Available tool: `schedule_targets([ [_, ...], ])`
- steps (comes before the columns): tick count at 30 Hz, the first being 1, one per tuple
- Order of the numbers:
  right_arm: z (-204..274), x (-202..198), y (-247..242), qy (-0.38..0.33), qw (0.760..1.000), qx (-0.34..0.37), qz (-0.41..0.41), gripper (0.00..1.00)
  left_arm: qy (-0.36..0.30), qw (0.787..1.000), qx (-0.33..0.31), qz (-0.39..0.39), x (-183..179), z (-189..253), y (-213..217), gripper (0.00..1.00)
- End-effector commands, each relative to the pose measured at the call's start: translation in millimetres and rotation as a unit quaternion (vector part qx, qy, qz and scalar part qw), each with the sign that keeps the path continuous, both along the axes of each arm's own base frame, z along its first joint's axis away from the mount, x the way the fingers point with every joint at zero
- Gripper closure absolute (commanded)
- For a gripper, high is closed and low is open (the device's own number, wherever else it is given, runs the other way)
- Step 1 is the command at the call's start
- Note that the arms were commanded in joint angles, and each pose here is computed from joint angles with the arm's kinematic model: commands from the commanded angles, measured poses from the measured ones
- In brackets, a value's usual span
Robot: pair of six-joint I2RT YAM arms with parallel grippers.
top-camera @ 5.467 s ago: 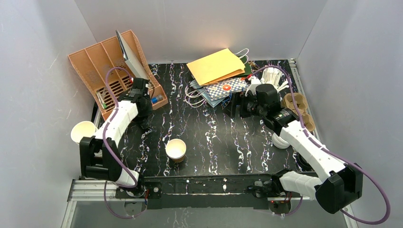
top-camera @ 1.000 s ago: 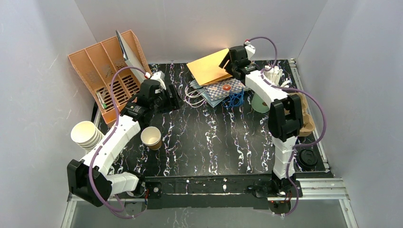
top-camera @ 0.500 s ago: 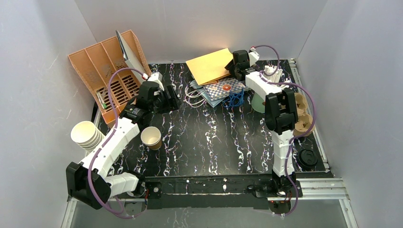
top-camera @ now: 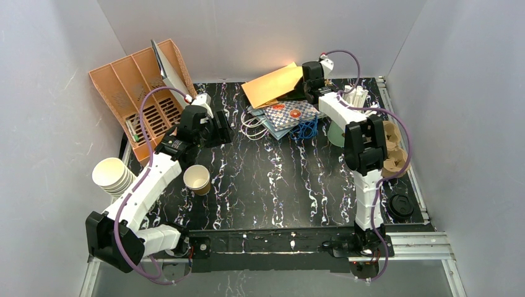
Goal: Pack the takeout coffee
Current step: Open the takeout bag at the center of the board.
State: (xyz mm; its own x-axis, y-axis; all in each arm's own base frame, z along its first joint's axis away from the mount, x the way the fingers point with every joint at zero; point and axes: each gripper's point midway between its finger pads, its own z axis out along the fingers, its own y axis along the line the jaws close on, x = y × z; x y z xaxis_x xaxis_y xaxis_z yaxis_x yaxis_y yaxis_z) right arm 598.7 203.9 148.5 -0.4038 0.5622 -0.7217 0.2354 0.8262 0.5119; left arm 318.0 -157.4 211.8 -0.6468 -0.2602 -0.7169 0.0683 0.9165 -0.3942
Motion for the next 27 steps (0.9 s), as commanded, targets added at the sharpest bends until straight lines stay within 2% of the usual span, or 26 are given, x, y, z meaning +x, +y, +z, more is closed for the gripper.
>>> schedule_targets([
  [1, 119.9, -3.5, 31.2, -0.140, 0.987, -0.039, 0.073, 0.99, -0.021, 1.000, 0.004, 0.000, -0.2, 17.8, 2.6, 0.32],
  [4, 157.6, -27.1, 59.6, -0.187, 0.970, -0.069, 0.140, 0.99, -0.024, 1.000, 0.004, -0.004, -3.0, 18.4, 3.0, 0.32],
  [7, 185.7, -64.2, 84.3, -0.213, 0.951, -0.068, 0.212, 0.99, -0.032, 0.999, 0.008, -0.005, -7.5, 23.1, 6.5, 0.32],
  [12, 201.1, -147.2, 109.9, -0.212, 0.920, -0.056, 0.324, 0.99, -0.048, 0.999, 0.018, -0.006, -18.3, 37.4, 15.6, 0.31],
  [16, 187.8, -218.8, 108.4, -0.179, 0.895, -0.046, 0.405, 0.99, -0.059, 0.998, 0.015, -0.024, -28.8, 46.1, 15.5, 0.28],
  [19, 171.6, -268.4, 97.8, -0.163, 0.874, -0.051, 0.454, 0.99, -0.055, 0.996, -0.004, -0.068, -38.4, 44.2, 2.1, 0.24],
  [23, 131.3, -309.7, 69.4, -0.118, 0.872, -0.082, 0.468, 0.99, -0.034, 0.994, -0.034, -0.102, -48.0, 37.7, -12.8, 0.24],
  [27, 90.0, -331.1, 46.9, -0.067, 0.878, -0.101, 0.462, 0.99, -0.055, 0.983, -0.083, -0.152, -57.3, 52.2, -32.3, 0.23],
])
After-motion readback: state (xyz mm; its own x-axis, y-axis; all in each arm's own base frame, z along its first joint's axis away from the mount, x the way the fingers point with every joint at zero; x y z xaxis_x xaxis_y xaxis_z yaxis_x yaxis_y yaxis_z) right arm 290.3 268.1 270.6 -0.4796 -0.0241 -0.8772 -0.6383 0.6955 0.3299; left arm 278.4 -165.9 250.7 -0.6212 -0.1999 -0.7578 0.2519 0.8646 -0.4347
